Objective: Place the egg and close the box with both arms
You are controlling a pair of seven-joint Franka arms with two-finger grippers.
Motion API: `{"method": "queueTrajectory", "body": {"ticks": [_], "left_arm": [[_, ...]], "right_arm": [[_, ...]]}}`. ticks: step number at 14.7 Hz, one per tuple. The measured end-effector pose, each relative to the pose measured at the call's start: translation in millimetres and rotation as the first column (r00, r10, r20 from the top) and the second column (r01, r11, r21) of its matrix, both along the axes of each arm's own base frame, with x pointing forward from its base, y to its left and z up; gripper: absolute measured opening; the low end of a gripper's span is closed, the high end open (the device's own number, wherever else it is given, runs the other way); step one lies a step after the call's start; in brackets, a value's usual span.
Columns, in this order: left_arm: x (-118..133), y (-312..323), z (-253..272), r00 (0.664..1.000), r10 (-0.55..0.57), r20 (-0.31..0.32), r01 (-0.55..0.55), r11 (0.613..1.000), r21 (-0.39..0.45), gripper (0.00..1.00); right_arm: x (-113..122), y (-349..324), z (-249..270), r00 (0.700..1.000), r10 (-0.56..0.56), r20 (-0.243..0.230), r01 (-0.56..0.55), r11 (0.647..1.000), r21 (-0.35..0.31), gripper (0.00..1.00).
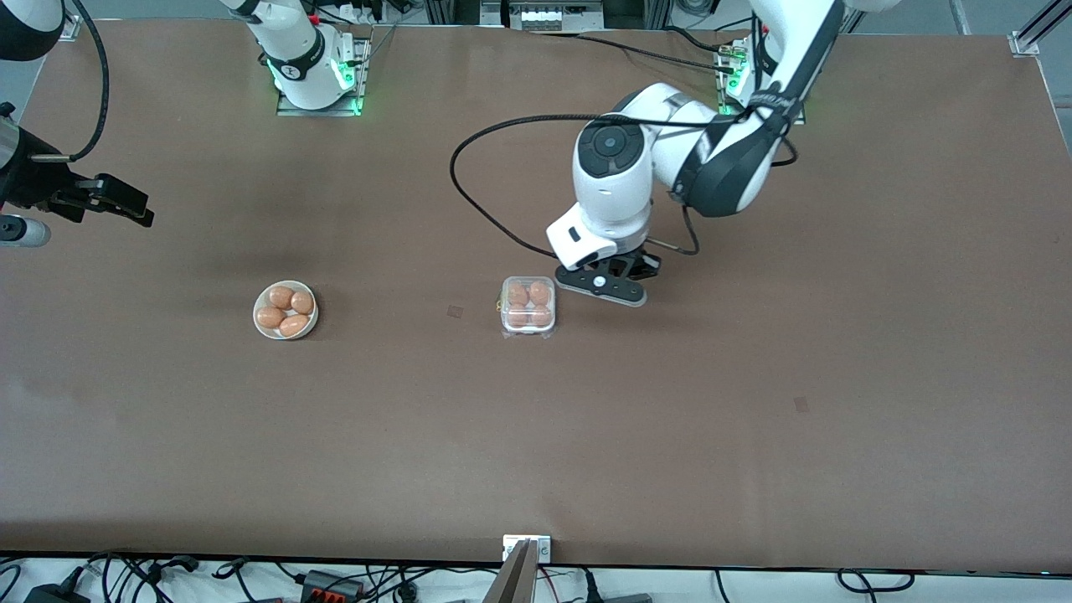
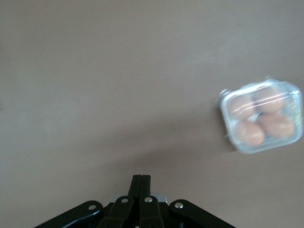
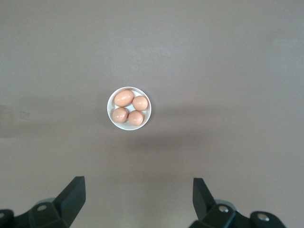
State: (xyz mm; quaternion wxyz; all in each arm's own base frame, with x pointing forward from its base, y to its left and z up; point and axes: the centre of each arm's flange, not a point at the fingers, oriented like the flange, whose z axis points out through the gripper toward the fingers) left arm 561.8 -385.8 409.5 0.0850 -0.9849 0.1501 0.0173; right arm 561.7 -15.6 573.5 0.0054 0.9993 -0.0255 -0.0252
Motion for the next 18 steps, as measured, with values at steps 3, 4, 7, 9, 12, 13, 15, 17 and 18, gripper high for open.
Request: {"method": "queueTrajectory", "body": {"ticks": [3,4,7,9,12,13,15,17,18], "left_arm": [[24.5,57.8,36.6,0.998,-0.01,-0.069,0.013,0.999,0.048,0.15],[30.5,76.7,47.0,0.996,-0.003,-0.084,0.007,0.999,0.054,0.15],[40.2,131.3,74.7,0.992,0.059,-0.112,-0.051,0.996,0.072,0.23],[39.3,160.3,96.2,0.989,0.091,-0.12,-0.082,0.993,0.08,0.41],[42.9,221.0,129.5,0.984,0.131,-0.122,-0.127,0.991,0.037,0.69],[42.5,244.9,136.1,0.978,0.149,-0.145,-0.153,0.988,-0.017,0.77],[39.3,292.7,142.8,0.964,0.181,-0.193,-0.212,0.965,-0.152,0.95],[38.3,332.3,147.7,0.958,0.232,-0.168,-0.266,0.939,-0.217,1.0],[39.1,346.5,152.2,0.961,0.255,-0.107,-0.274,0.934,-0.228,1.0]], "right_arm": [[0.2,-0.3,-0.9,1.0,-0.001,-0.002,0.001,1.0,0.0,1.0],[0.2,-0.6,-0.9,1.0,-0.001,-0.002,0.001,1.0,0.0,1.0],[0.2,-1.1,-0.8,1.0,-0.002,-0.001,0.002,1.0,0.0,1.0],[0.0,-1.1,-0.3,1.0,-0.002,-0.001,0.002,1.0,0.0,1.0],[-0.6,-1.2,1.1,1.0,-0.002,0.002,0.002,1.0,0.0,1.0],[-0.6,-1.1,1.2,1.0,-0.002,0.002,0.002,1.0,0.0,1.0],[-0.6,-1.1,1.4,1.0,-0.002,0.003,0.002,1.0,0.0,1.0],[-0.6,-1.1,1.5,1.0,-0.002,0.003,0.002,1.0,0.0,1.0],[-0.7,-1.1,1.7,1.0,-0.002,0.003,0.002,1.0,0.0,1.0]]}}
